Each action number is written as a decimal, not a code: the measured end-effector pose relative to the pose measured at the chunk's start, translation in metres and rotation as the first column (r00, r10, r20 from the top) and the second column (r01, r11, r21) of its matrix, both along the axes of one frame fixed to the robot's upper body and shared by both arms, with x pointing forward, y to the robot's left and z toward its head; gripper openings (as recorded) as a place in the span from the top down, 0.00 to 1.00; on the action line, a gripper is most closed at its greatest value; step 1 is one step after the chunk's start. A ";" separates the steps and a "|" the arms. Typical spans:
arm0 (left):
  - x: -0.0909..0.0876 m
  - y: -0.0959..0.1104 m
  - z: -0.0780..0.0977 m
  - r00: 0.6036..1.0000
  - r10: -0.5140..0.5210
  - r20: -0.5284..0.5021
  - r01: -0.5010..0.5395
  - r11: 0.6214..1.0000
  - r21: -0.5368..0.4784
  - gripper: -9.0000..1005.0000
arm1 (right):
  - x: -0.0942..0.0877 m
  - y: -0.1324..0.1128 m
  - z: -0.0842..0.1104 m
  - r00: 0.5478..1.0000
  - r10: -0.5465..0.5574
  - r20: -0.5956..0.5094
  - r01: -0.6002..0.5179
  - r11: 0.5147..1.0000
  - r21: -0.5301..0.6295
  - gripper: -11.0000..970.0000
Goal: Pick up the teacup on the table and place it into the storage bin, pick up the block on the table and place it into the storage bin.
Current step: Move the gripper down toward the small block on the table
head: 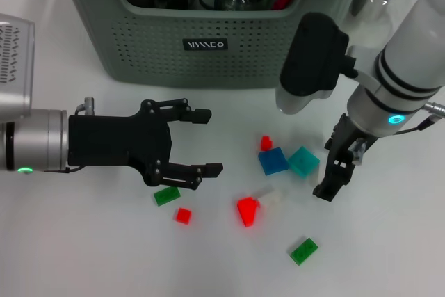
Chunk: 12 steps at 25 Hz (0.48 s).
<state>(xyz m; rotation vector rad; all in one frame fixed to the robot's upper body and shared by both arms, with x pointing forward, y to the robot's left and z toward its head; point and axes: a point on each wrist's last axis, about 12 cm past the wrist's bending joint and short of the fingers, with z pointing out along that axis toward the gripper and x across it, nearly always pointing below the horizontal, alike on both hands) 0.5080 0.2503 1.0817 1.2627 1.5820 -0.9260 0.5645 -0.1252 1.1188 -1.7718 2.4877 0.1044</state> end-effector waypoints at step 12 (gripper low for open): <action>0.000 0.001 0.000 1.000 0.005 0.000 -0.005 1.000 -0.002 0.15 | -0.002 0.004 -0.004 1.000 0.012 0.009 -0.012 1.000 -0.003 0.19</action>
